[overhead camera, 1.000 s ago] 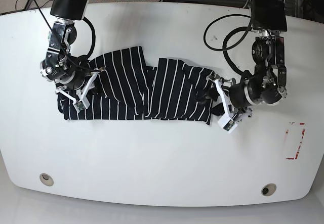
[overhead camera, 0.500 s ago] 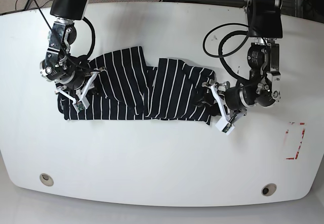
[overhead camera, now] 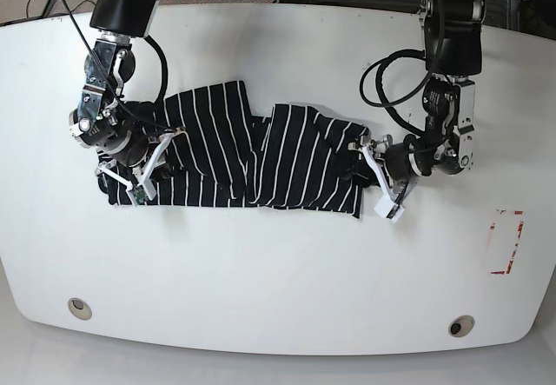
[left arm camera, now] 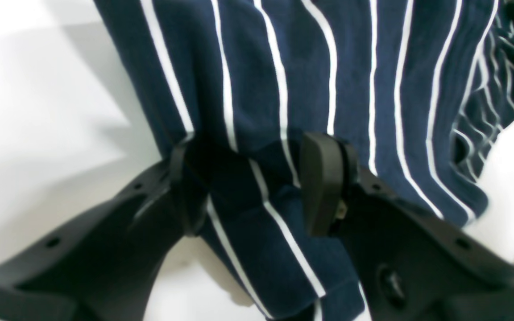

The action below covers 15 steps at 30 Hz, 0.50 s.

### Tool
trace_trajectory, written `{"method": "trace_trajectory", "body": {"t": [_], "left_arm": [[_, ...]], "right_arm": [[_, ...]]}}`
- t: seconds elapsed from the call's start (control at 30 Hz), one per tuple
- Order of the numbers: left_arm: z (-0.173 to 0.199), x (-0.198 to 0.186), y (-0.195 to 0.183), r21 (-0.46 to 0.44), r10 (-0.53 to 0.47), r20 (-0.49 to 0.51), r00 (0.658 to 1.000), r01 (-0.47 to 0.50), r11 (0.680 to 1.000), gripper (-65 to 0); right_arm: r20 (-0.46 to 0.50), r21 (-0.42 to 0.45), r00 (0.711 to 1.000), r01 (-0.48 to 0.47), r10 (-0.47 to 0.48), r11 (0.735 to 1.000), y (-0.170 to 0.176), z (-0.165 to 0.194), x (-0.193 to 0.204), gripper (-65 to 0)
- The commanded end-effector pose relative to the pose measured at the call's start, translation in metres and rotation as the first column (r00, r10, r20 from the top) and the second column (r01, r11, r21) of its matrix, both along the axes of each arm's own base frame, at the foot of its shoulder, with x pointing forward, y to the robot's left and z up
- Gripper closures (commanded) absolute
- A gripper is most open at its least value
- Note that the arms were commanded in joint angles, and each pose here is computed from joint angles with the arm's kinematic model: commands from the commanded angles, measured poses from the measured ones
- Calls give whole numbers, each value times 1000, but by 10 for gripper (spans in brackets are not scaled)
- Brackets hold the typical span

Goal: Layout the t-shirt on the table in an organized manner, then fold the t-shirt properly
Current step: 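Release the folded end and move the left gripper to the fold's edge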

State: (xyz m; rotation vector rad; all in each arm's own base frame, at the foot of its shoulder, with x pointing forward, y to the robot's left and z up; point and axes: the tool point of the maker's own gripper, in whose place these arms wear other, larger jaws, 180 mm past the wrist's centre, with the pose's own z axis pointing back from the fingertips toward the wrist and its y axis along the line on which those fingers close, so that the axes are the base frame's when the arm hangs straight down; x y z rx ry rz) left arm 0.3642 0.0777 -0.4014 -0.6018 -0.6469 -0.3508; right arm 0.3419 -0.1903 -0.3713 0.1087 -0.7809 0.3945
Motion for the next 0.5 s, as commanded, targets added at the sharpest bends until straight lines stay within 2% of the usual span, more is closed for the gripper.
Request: {"method": "trace_trajectory", "body": {"t": [0.0,0.17,0.47], "left_arm": [[10,10,3,7,6,31,1000,-6,1000,-286],[22,14,2,13,-6,63,998,5,1000,-286],[95,23,-16,10,-71,255,964,71,997,-303]], "right_arm": [[42,-16,999,-1,2,1000,-4,18,10,-101],[65,-31,998,-2,4,1000,-5,29,15,-101],[78,-36,997,-4,6,999,-4,33,15,-101]]}}
